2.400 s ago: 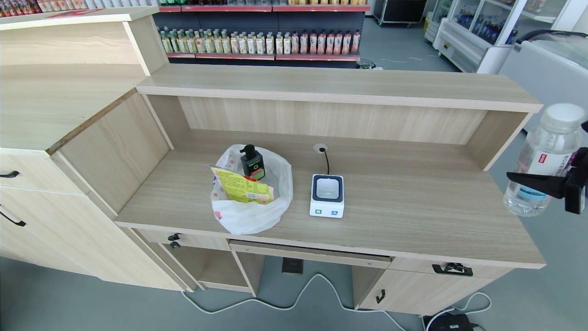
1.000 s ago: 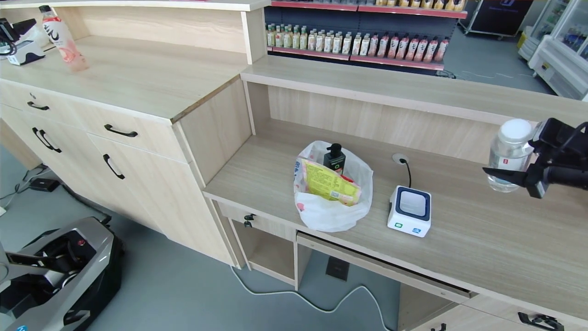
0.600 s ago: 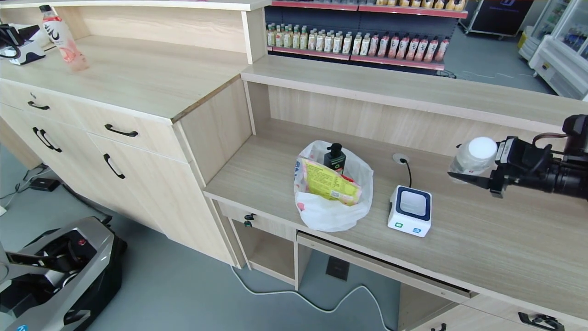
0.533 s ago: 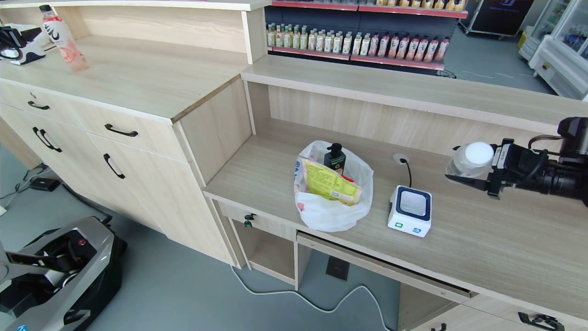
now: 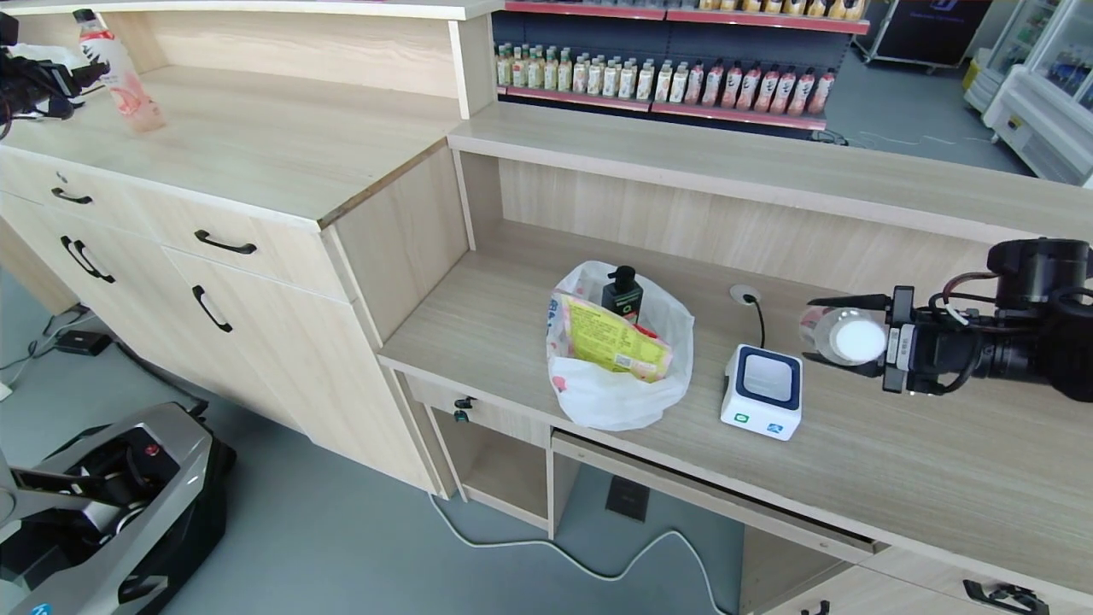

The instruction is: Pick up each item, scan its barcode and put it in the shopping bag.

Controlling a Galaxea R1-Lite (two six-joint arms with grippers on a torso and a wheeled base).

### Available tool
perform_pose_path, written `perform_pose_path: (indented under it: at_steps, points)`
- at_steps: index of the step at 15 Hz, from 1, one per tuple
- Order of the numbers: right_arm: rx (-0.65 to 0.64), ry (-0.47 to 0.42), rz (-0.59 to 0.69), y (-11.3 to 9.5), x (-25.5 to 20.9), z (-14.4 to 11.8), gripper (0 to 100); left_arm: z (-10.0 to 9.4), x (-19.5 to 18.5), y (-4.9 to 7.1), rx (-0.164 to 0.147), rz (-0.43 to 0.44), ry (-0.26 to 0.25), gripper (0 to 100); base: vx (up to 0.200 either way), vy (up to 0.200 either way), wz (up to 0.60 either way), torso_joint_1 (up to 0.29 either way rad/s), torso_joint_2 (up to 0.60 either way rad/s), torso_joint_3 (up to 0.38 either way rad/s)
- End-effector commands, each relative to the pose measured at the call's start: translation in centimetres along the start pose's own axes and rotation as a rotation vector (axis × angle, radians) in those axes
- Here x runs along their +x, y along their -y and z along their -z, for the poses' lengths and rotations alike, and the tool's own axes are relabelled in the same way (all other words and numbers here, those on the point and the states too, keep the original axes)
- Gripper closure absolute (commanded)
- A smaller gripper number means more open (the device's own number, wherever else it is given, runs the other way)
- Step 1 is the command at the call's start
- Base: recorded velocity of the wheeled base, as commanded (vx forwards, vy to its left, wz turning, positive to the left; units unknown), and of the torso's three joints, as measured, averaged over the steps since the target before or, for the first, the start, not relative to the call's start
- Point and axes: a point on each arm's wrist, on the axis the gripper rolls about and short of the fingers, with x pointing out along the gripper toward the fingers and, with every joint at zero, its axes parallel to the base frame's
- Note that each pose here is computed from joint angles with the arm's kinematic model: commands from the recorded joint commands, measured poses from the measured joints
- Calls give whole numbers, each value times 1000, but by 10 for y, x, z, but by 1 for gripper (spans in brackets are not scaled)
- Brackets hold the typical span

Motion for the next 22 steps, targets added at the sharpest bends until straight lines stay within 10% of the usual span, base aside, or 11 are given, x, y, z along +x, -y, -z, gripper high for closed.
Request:
perform_pose_path:
  at_steps: [1,22]
  points:
    - [-25,6,-17,-4,1,1,100,0,0,0,0,0,0,0,0,0,0,0,0,0]
    - [-134,46,-36,-16,19,31,100,0,0,0,0,0,0,0,0,0,0,0,0,0]
